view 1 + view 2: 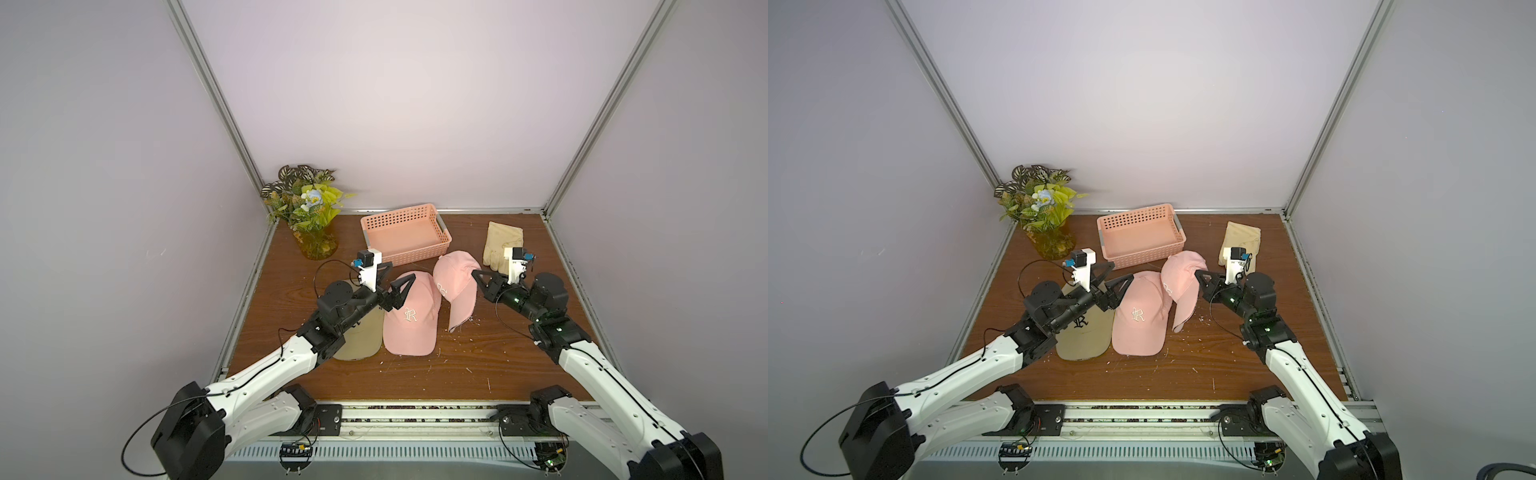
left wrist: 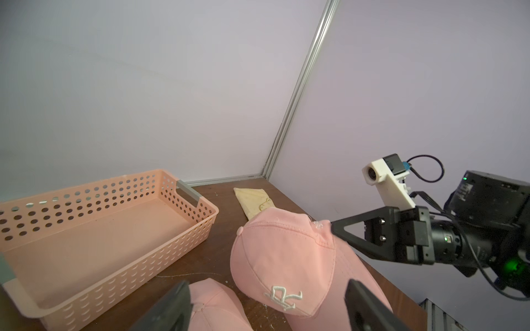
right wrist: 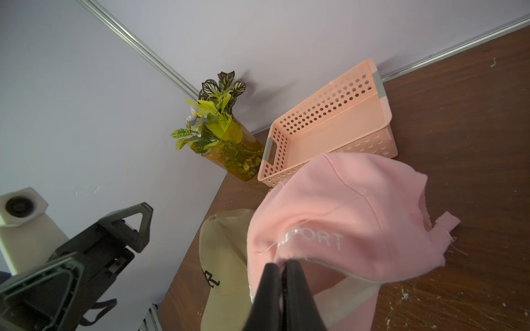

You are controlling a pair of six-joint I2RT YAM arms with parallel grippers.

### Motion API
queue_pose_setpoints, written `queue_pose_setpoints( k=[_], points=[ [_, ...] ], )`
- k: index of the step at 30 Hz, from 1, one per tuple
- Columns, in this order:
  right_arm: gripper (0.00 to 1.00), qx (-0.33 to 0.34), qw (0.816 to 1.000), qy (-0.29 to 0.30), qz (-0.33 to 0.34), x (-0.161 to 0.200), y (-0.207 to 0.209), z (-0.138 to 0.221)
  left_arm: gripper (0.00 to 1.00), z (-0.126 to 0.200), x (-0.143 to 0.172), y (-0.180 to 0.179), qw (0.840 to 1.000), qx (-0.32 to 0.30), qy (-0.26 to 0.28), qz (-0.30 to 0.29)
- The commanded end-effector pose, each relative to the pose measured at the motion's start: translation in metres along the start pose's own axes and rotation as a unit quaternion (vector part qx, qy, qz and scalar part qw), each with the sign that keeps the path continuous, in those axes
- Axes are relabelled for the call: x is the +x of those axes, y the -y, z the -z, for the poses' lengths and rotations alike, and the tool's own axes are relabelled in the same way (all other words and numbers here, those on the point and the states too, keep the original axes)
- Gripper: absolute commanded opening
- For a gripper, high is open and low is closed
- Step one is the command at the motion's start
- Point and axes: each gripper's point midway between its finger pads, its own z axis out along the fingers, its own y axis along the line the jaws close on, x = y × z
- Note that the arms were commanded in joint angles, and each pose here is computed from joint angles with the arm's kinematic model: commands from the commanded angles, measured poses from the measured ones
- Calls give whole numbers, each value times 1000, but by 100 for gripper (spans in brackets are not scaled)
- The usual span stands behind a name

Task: Turn the baseball cap inside out
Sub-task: Place the baseball cap at the center of the board.

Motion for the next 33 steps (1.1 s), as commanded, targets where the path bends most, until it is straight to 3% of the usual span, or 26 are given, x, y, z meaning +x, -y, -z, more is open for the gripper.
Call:
queue_pose_setpoints(
  k=[1,7,10,17,21,33],
  points=[
    [0,-60,997,22,50,-5,-22,8,84,10,15,-14,998,-37,-18,36],
    [0,-74,996,13,38,30,-7,11,84,14,25,-17,998,-44,-33,37],
    [0,-48,998,-4,38,45,9,10,84,13,29,-18,997,-46,-40,37],
    [0,111,993,-3,46,57,70,22,84,8,34,-17,997,-40,-51,43],
    [21,200,978,10,51,56,99,37,84,5,35,-17,997,-40,-54,42],
    [58,273,959,-46,55,67,126,37,84,4,39,-22,996,-52,-63,33]
  ],
)
